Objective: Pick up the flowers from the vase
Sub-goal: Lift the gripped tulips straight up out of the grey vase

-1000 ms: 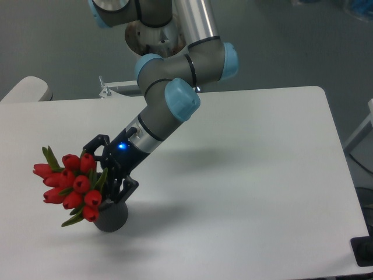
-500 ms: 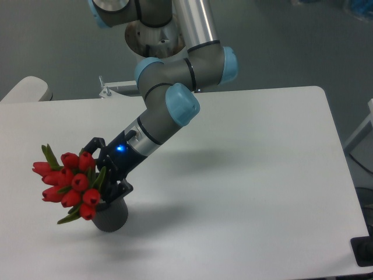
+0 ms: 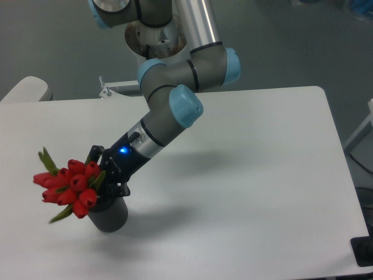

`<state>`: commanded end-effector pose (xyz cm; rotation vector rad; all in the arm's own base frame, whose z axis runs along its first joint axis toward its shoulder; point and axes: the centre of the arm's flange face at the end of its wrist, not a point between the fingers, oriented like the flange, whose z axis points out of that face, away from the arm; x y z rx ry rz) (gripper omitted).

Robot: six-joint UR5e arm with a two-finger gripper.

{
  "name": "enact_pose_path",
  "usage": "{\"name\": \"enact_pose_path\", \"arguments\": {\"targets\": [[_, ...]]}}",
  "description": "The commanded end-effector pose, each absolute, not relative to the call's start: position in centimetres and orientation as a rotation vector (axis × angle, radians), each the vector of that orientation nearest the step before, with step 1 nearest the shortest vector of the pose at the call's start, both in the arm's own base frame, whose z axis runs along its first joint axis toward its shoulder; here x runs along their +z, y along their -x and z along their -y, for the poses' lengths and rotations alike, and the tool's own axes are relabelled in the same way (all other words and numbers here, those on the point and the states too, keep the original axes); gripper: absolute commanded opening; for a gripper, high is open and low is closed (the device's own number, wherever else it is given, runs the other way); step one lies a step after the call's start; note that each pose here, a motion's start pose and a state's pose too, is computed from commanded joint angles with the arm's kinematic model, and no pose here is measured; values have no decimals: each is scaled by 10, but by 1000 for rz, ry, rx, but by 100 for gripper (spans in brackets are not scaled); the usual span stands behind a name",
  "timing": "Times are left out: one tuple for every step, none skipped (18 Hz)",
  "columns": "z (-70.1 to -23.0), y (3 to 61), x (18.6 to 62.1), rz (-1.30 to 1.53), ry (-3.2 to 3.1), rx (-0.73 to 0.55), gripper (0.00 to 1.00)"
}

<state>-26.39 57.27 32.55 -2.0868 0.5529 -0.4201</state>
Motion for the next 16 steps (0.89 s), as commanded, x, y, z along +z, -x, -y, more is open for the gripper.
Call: {"name": "enact_pose_path", "arguments": {"targets": [[-571,266,328,-548,2081,-419,21],[-568,268,330,-537,2079,-420,21],[-566,269,335,-520,2082,-418,21],[-564,268,345,-502,2083,-415,21],[-562,267,353,-485,2083,-413,21],[-558,269,361,-465,2086,-407,21],[-555,268,369,-446,2086,-407,21],[-553,268,373,-428,2088,-411,21],[-554,267,374,-413,2092,-420,22],[-553,265,378,-402,2094,-424,22],[-550,263,388,-394,2090,-415,22],[-548,261,393,-389,2088,-412,22],[-549,260,396,-385,2086,-414,22],[-548,259,401,-381,2078,-418,22],[-547,258,406,-373,2064,-429,22],[-547,257,410,-369,2049,-439,22]]}}
